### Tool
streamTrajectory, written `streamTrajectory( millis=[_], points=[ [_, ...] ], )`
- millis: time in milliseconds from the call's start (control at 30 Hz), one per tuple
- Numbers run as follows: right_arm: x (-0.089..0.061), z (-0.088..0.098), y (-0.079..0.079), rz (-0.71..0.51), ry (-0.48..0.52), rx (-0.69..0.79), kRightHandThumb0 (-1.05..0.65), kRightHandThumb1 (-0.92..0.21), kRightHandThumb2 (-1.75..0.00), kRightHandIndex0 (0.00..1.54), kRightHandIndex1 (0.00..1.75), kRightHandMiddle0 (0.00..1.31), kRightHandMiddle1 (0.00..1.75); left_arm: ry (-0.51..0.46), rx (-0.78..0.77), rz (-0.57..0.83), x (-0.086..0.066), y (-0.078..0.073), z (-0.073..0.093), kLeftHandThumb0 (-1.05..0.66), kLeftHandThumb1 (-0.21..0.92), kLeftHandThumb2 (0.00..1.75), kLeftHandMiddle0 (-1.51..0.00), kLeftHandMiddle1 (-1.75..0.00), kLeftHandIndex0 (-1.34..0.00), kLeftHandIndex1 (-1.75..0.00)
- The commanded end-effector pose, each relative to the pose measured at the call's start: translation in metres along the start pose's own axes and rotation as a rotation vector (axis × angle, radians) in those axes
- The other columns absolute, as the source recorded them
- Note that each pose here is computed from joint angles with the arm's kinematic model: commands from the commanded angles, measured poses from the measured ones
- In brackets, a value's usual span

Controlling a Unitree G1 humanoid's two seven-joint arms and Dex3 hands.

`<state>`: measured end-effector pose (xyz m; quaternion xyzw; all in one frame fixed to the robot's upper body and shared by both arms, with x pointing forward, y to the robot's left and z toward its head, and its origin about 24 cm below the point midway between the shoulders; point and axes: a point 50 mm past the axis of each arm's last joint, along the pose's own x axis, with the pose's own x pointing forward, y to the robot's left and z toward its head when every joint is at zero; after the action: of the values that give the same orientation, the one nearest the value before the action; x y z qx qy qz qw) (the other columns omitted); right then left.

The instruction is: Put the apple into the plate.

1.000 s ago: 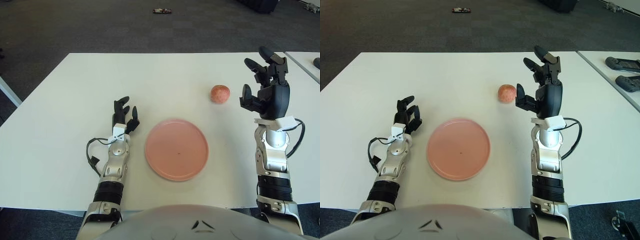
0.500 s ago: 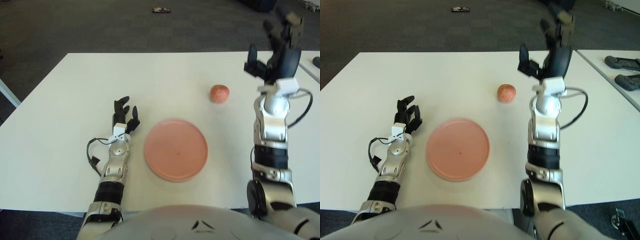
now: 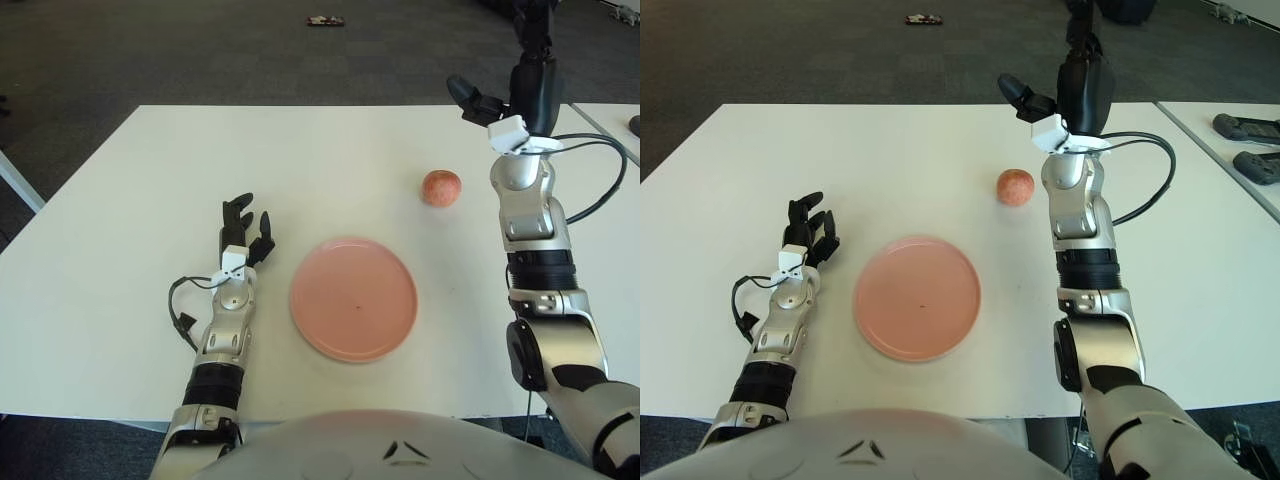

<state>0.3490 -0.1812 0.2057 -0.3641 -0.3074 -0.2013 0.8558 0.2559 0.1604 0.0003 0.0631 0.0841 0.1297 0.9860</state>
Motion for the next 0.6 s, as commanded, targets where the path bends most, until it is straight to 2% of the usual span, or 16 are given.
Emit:
streamTrajectory(
  millis=[0, 133, 300, 433, 567],
  points=[
    [0.016, 0.009, 0.002, -0.007, -0.037, -0.059, -0.64, -0.83, -0.54, 0.1, 0.05, 0.0, 0.28, 0.027, 0.012, -0.004, -0.001, -0.002, -0.004, -0.83, 0.92, 0.71, -0.25, -0.62, 0.0, -0.94],
    [0.019, 0.01, 0.011, 0.073, -0.024, -0.116, -0.68, -0.9, -0.5, 0.08, 0.03, 0.0, 0.24, 0.023, 0.012, -0.006, -0.002, -0.002, -0.003, -0.83, 0.92, 0.7, -0.25, -0.61, 0.0, -0.93],
    [0.017, 0.011, 0.016, 0.129, -0.028, -0.144, -0.7, -0.92, -0.5, 0.07, 0.02, 0.0, 0.21, 0.02, 0.015, -0.01, -0.002, -0.002, -0.003, -0.83, 0.92, 0.71, -0.25, -0.61, 0.0, -0.93],
    [0.015, 0.011, 0.02, 0.155, -0.022, -0.141, -0.64, -0.9, -0.51, 0.05, 0.02, 0.0, 0.16, 0.028, 0.013, -0.009, -0.002, -0.003, -0.004, -0.83, 0.92, 0.71, -0.25, -0.62, 0.0, -0.93],
    [0.012, 0.007, 0.03, 0.175, -0.008, -0.17, -0.54, -0.81, -0.63, 0.05, 0.01, 0.0, 0.09, 0.035, 0.013, -0.005, -0.002, -0.003, -0.004, -0.84, 0.92, 0.71, -0.26, -0.62, 0.0, -0.93]
  ],
)
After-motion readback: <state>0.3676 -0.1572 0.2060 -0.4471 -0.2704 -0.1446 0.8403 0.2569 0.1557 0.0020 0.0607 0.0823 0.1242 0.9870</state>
